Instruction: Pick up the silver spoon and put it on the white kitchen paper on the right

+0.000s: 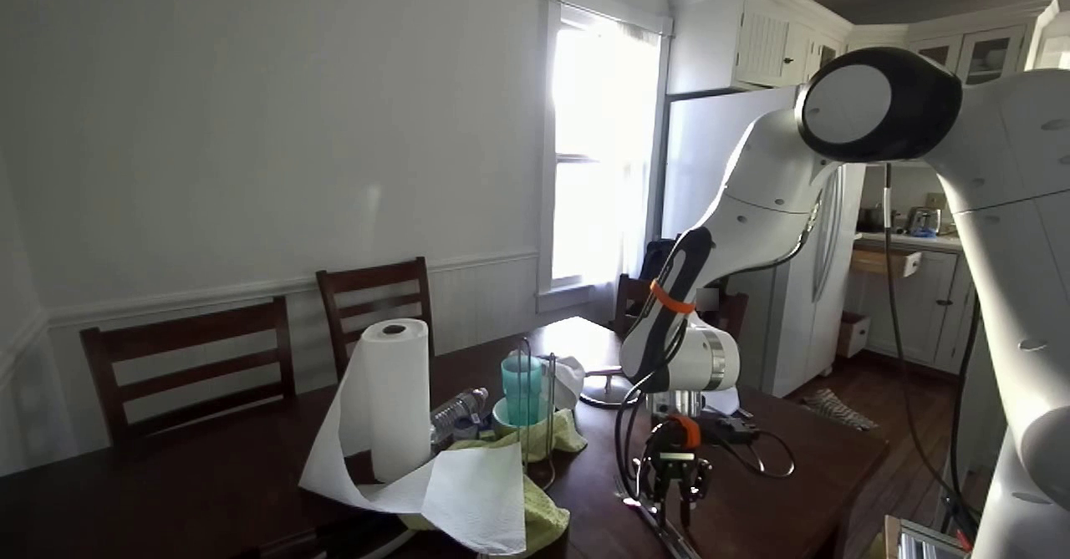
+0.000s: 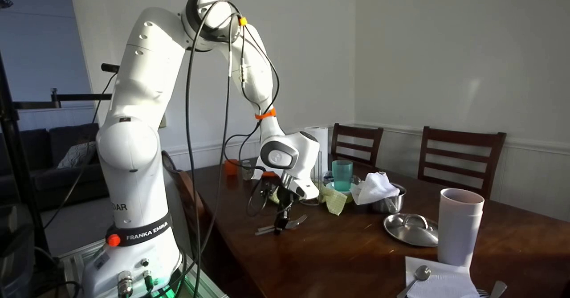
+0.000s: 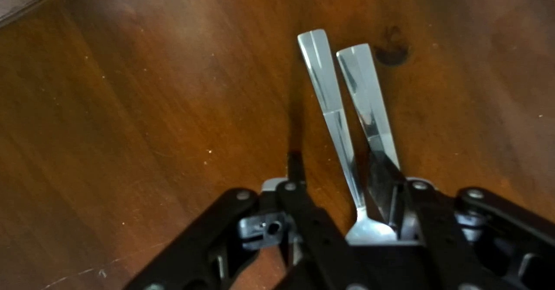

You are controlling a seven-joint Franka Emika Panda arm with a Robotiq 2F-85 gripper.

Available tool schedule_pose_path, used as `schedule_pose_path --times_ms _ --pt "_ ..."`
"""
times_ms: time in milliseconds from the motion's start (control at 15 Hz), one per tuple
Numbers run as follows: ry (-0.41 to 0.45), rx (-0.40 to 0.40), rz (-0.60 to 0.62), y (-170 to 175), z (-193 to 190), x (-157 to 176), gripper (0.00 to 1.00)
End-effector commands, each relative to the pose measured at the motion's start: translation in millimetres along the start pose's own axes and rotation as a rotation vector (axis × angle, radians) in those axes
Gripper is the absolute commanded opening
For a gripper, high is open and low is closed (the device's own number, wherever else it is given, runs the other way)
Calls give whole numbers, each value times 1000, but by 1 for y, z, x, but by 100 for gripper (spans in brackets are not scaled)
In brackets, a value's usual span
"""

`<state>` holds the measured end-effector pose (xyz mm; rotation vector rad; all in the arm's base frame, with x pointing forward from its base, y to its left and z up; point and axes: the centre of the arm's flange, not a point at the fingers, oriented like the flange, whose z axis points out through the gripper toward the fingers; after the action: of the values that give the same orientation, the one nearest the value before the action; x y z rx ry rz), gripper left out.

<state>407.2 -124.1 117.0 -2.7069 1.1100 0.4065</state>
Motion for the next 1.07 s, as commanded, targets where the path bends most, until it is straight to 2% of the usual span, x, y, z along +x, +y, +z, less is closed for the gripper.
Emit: schedule_pose_path --times_ms 0,133,267,400,467,733,1000 --pt "-26 32 -2 -1 4 9 45" --pt "-28 29 -1 -1 5 10 42" --pt "-27 24 2 0 5 11 29" --pt "-29 21 14 5 4 12 6" --pt "-29 19 18 7 3 13 1" --pt "5 0 1 5 -8 11 2" --pt "125 12 -62 -20 -67 21 2"
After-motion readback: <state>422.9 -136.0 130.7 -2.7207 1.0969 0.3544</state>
